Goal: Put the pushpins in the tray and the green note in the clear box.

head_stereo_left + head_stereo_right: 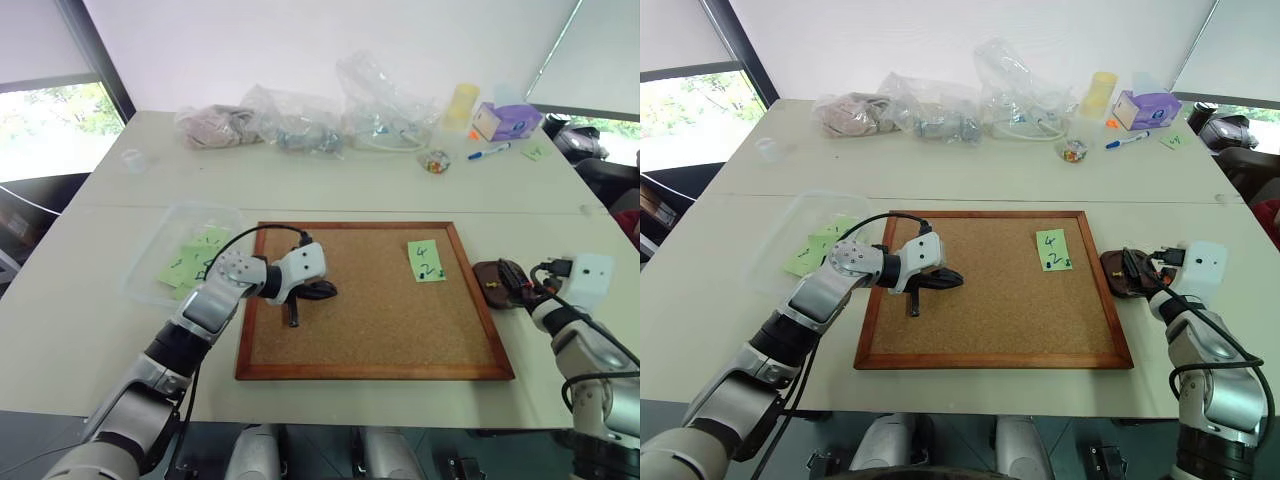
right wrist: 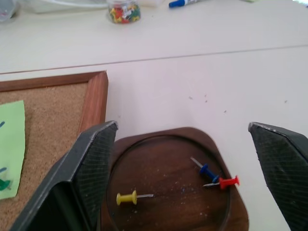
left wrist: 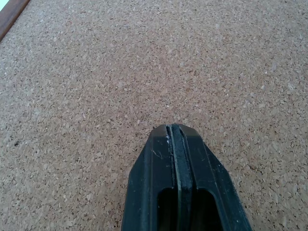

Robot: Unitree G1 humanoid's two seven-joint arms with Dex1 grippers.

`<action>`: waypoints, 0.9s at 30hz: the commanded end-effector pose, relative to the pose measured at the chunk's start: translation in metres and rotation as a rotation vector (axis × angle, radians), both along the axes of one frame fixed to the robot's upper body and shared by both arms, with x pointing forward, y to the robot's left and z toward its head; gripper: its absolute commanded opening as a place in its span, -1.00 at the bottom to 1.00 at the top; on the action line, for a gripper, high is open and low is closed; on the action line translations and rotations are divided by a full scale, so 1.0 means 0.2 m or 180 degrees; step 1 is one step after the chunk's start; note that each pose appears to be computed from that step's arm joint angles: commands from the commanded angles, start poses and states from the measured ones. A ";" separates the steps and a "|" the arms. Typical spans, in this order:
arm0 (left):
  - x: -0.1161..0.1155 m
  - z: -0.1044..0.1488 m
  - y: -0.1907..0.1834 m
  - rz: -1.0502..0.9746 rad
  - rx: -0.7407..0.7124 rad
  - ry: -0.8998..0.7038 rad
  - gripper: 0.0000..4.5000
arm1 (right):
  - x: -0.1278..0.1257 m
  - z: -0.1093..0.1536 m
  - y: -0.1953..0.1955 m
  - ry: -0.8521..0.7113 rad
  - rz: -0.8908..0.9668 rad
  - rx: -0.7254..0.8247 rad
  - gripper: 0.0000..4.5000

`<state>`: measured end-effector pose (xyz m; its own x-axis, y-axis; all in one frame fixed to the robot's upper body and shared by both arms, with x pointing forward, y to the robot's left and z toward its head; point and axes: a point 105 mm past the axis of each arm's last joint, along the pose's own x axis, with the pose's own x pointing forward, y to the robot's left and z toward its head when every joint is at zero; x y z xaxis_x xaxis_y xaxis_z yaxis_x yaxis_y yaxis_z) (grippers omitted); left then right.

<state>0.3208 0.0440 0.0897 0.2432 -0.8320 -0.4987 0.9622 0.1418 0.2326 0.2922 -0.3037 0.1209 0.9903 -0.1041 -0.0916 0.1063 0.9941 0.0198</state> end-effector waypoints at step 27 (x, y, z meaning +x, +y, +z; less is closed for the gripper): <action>-0.02 -0.08 0.00 0.0008 0.0131 0.0120 -1.00 | 0.09 -0.16 0.37 0.0200 0.0982 0.0070 -0.99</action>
